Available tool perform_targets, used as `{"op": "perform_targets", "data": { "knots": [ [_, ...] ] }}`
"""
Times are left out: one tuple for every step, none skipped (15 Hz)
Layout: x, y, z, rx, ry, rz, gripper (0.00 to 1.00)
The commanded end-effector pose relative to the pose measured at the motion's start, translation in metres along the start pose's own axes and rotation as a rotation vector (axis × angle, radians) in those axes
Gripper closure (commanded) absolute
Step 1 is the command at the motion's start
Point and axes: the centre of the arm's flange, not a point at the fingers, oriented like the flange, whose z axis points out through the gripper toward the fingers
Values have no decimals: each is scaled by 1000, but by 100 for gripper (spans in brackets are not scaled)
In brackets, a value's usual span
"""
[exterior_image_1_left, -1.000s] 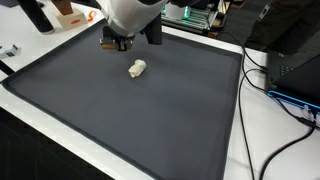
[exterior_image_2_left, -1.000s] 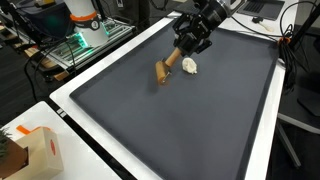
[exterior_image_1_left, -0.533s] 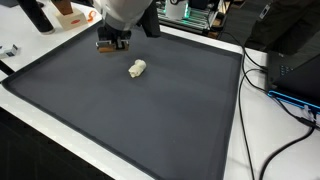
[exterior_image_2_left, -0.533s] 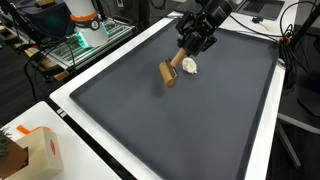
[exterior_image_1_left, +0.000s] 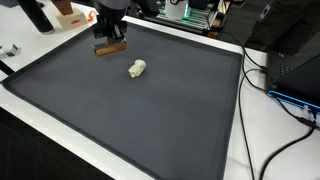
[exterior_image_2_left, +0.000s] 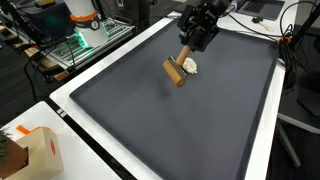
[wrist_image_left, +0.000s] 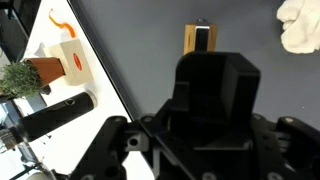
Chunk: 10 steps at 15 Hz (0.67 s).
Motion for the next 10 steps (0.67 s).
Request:
{"op": "perform_targets", "data": {
  "knots": [
    [-10, 39, -4, 117, -12, -105, 77],
    [-10, 44, -6, 146, -14, -135, 77],
    [-10, 49, -8, 172, -18, -162, 77],
    [-10, 55, -11, 199, -26, -195, 77],
    [-10, 60, -12, 222, -31, -226, 77],
    [-11, 64, -15, 250, -40, -259, 77],
    [-12, 69, -17, 274, -41, -295, 77],
    [-13, 72, -20, 295, -44, -326, 77],
    [-15, 75, -23, 321, -40, -364, 77],
    [-17, 79, -26, 347, -30, -401, 77]
  ]
}}
